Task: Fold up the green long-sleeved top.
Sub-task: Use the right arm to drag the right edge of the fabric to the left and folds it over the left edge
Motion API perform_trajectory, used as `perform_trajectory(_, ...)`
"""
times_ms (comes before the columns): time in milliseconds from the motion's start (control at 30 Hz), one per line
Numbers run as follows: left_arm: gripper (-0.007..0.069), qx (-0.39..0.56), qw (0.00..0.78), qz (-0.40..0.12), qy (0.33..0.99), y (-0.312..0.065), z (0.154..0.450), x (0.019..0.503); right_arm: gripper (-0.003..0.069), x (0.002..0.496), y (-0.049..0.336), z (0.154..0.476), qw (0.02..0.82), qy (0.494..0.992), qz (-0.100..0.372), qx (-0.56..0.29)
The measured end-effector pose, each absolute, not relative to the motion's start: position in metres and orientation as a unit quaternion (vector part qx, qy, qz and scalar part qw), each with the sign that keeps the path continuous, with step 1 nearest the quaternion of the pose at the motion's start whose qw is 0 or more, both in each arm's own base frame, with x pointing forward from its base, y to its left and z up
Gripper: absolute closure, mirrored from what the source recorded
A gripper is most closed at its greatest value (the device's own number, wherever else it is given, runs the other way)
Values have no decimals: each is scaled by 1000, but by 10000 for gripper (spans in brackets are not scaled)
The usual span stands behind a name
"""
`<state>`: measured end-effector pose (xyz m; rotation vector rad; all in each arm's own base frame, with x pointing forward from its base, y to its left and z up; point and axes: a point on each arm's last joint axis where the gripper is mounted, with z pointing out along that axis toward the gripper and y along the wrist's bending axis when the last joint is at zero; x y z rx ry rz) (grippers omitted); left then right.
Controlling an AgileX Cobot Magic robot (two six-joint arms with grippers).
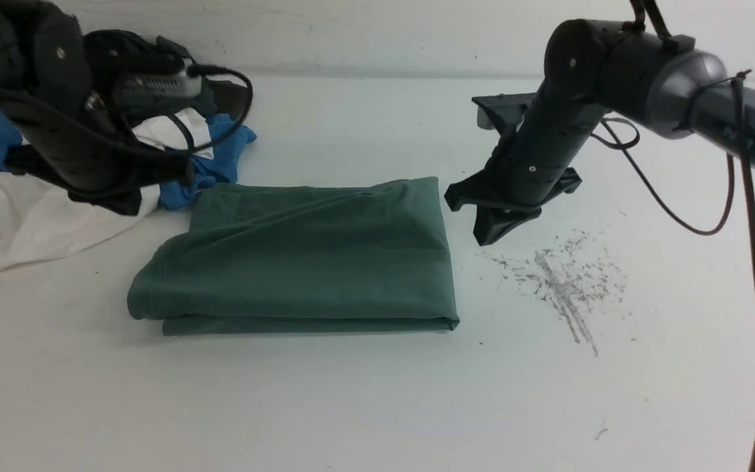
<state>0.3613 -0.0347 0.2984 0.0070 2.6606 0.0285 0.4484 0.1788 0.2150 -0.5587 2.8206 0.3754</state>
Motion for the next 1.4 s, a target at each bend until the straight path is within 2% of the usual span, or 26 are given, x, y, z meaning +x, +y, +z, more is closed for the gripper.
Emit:
perform_trajectory(67, 629, 2, 246, 9, 969, -34, 308, 352, 562, 448, 180, 214, 119, 965, 133, -194)
perform_trajectory(100, 629, 1, 260, 7, 965, -32, 322, 332, 482, 449, 182, 208, 113, 963, 141, -198)
perform_trajectory(133, 629, 1, 264, 6, 964, -31, 324, 331, 461, 449, 182, 208, 112, 964, 142, -197)
perform_trajectory(167, 629, 1, 263, 6, 965, -30, 324, 321, 419, 450, 183, 204, 112, 963, 144, -196)
perform_trajectory(200, 629, 0, 266, 3, 964, -29, 327, 304, 335, 453, 184, 197, 116, 963, 144, -194)
perform_trajectory(267, 629, -3, 258, -4, 966, -27, 322, 279, 242, 457, 186, 188, 122, 963, 148, -189)
perform_trajectory(300, 629, -3, 254, -4, 967, -27, 319, 278, 233, 457, 186, 187, 122, 963, 148, -188)
perform_trajectory(333, 629, -8, 251, -15, 968, -27, 314, 263, 179, 460, 188, 180, 124, 963, 156, -183)
perform_trajectory(400, 629, -13, 251, -27, 968, -28, 311, 249, 147, 462, 191, 173, 123, 962, 169, -175)
perform_trajectory(500, 629, -20, 245, -45, 968, -28, 304, 227, 176, 462, 195, 162, 113, 961, 188, -168)
perform_trajectory(567, 629, -21, 241, -47, 969, -27, 301, 218, 267, 462, 196, 161, 111, 959, 197, -169)
perform_trajectory(633, 629, -21, 240, -47, 970, -26, 301, 209, 431, 461, 197, 162, 108, 957, 201, -180)
perform_trajectory(667, 629, -21, 238, -47, 970, -26, 301, 209, 451, 461, 197, 162, 107, 957, 201, -182)
perform_trajectory(700, 629, -21, 239, -48, 970, -26, 303, 204, 558, 460, 197, 163, 101, 956, 200, -191)
perform_trajectory(733, 629, -22, 244, -50, 968, -26, 306, 199, 608, 460, 193, 164, 93, 957, 196, -193)
perform_trajectory(800, 629, -22, 245, -52, 968, -25, 310, 193, 627, 460, 186, 167, 86, 960, 187, -191)
perform_trajectory(867, 629, -22, 249, -55, 967, -25, 314, 188, 630, 462, 173, 171, 86, 964, 170, -185)
perform_trajectory(900, 629, -22, 256, -57, 965, -24, 319, 180, 629, 467, 155, 180, 99, 969, 140, -179)
perform_trajectory(933, 629, -22, 258, -57, 964, -24, 320, 179, 629, 468, 151, 181, 100, 970, 136, -175)
perform_trajectory(1000, 629, -21, 274, -60, 960, -23, 328, 168, 629, 472, 119, 196, 117, 976, 97, -156)
perform_trajectory(1167, 629, -20, 302, -64, 951, -22, 338, 155, 627, 471, 100, 206, 123, 980, 83, -133)
perform_trajectory(1267, 629, -19, 314, -66, 947, -21, 342, 147, 592, 465, 102, 202, 108, 983, 86, -119)
perform_trajectory(1300, 629, -19, 313, -66, 947, -20, 344, 143, 540, 460, 104, 198, 96, 985, 87, -112)
perform_trajectory(1333, 629, -19, 313, -66, 947, -20, 344, 142, 540, 459, 103, 197, 94, 986, 87, -111)
perform_trajectory(1367, 629, -19, 313, -66, 947, -20, 344, 141, 503, 457, 103, 197, 91, 986, 87, -107)
perform_trajectory(1400, 629, -19, 312, -66, 948, -20, 345, 136, 437, 449, 101, 196, 80, 989, 81, -94)
